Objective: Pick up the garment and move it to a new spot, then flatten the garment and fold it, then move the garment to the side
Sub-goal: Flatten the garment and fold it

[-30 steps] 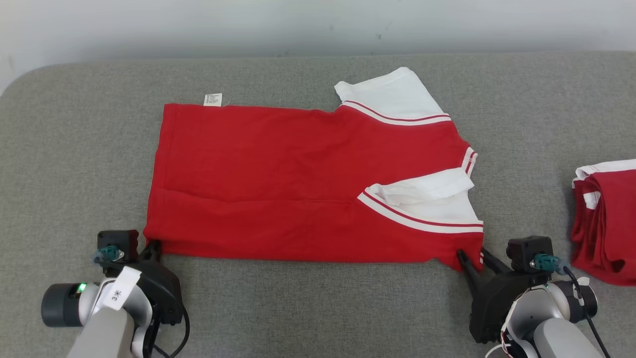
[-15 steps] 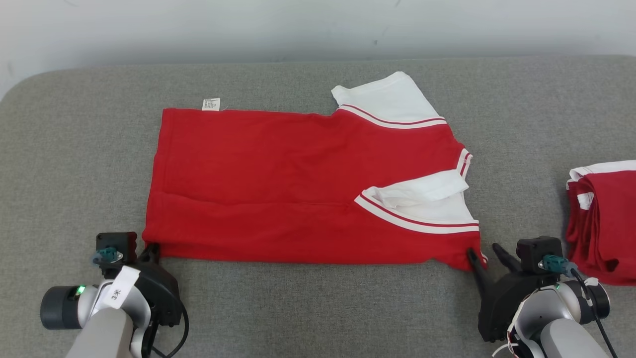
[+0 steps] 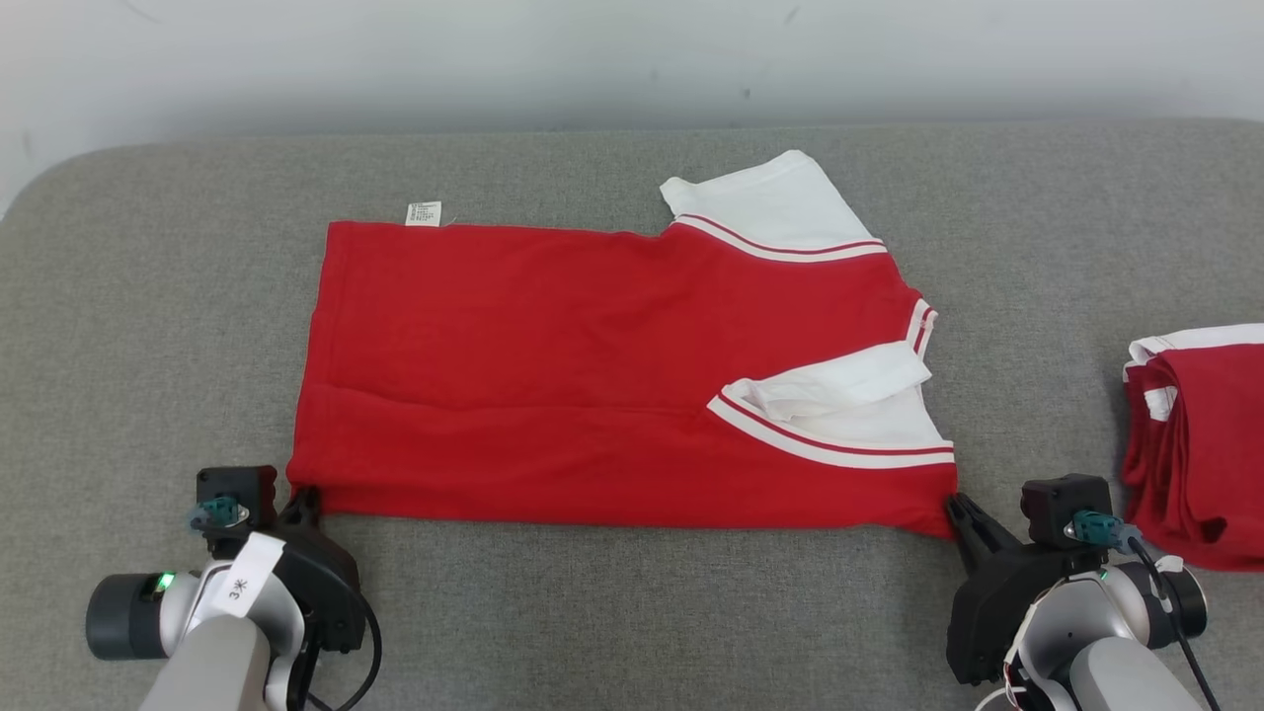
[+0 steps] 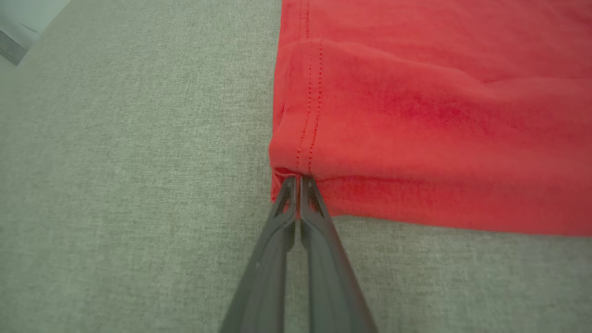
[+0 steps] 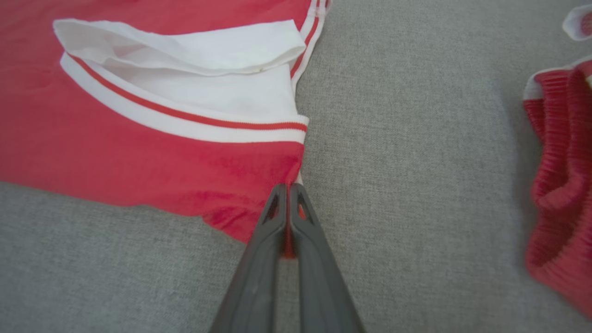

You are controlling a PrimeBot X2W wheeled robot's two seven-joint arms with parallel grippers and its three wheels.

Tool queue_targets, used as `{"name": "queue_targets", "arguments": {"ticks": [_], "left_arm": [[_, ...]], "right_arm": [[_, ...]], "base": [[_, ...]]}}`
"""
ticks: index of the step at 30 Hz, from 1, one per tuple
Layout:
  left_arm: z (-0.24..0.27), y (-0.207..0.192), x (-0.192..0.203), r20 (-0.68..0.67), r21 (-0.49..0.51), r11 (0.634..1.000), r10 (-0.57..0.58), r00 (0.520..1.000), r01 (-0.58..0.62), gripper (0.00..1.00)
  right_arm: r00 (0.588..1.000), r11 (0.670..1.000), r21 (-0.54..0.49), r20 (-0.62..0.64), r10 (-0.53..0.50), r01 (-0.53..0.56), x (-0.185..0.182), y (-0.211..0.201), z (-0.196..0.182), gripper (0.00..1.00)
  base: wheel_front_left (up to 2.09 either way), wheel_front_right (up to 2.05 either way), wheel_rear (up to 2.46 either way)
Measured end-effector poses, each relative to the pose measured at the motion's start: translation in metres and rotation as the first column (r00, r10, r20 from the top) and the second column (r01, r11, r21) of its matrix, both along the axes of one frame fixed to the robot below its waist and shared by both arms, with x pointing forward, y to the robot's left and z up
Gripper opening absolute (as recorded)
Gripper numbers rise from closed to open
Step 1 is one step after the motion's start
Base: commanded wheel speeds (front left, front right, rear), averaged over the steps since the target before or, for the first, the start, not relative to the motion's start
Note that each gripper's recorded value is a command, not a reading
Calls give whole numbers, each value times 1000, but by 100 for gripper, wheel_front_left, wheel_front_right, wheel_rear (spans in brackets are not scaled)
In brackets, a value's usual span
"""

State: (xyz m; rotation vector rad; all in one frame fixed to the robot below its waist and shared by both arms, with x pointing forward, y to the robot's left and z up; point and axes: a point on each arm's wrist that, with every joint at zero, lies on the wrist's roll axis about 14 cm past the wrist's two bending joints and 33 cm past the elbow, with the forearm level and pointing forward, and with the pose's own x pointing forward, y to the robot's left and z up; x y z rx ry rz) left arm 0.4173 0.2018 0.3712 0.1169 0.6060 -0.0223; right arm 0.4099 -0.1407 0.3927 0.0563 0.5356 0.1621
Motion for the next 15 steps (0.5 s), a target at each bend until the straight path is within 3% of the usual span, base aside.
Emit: {"name": "queue_targets", "arguments": {"ticks": [5,6,7,8,9,13,15], "left_arm": [[2,0,-1,8,-1,1000,0,1000,0,0],[2,0,-1,10,-1,1000,0,1000,0,0],[3,-1,-1,10,-1,1000,0,1000,0,0],[3,-1,-1,11,-2,1000,0,1000,0,0],[3,-1,-1,11,-2,1000,0,1000,0,0],[3,-1,-3,10,-3,1000,2,1000,-1,0],[3,-1,-3,12,-2,1000,2,1000,-2,0]], "right_arm": [[1000,1000,10,4,-7,7,-1,1,2,0],[1000,1000,11,4,-8,8,-1,1,2,27],[1000,1000,9,-1,-10,10,-2,0,1,61],[1000,1000,7,-11,-10,10,-4,0,-1,75],[1000,1000,7,-18,-10,10,-7,0,-3,80],[999,1000,8,-44,-9,9,-15,0,-8,70],[999,1000,8,-42,-11,11,-15,0,-8,76]], "base": [[0,0,0],[0,0,0],[0,0,0],[0,0,0],[0,0,0],[0,0,0],[0,0,0]]}}
